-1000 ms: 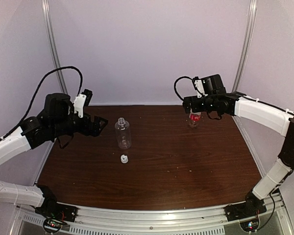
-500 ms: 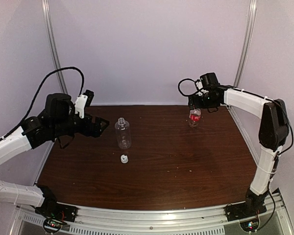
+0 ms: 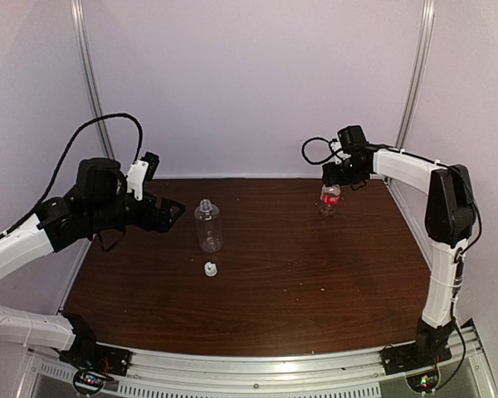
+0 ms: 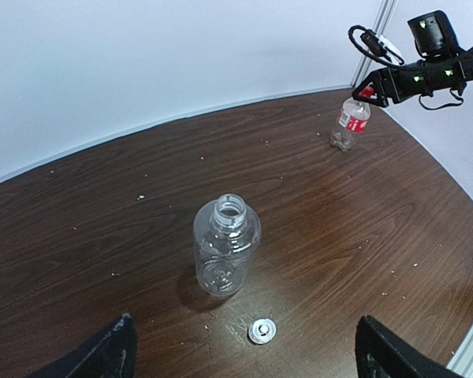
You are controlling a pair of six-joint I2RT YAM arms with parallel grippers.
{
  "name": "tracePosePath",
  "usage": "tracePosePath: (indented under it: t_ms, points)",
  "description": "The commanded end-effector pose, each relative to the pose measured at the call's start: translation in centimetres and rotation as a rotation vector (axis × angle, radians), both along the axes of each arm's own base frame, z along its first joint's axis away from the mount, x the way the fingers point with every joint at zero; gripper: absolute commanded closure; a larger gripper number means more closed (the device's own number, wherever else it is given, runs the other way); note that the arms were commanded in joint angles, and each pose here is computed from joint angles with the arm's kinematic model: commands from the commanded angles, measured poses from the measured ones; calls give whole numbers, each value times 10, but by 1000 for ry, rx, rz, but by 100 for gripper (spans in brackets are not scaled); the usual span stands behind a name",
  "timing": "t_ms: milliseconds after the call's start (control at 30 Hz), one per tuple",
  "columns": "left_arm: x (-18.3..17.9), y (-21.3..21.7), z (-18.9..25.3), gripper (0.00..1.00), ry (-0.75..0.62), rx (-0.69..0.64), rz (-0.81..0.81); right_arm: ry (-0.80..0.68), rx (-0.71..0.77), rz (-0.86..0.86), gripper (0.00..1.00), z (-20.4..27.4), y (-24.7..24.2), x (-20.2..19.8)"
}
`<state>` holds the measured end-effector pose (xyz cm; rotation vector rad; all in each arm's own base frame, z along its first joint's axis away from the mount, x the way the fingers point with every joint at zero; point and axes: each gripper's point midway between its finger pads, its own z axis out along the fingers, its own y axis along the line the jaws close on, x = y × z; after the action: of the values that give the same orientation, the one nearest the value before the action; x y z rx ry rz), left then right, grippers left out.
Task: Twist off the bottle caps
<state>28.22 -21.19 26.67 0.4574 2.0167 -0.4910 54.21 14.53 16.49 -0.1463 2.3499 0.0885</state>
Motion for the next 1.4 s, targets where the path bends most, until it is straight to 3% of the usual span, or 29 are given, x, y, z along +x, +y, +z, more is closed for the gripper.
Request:
tracePosePath:
  t_ms: [0,400,800,1000,1367]
  points:
    - [2,-2,19,2,-50,-33,-8,-13,8,16,36,5,0,8]
    - [2,0,18,2,-50,-19,-3,0,12,29,62,-1,0,11]
    - [-9,2,42,3,-117,-95,-26,-65,75,83,92,47,7,-20]
    - [-21,-4,55,2,-123,-174,-81,-79,140,171,99,73,25,-58]
    - [-26,-32,53,2,-92,-200,-212,-95,230,412,99,117,87,-149]
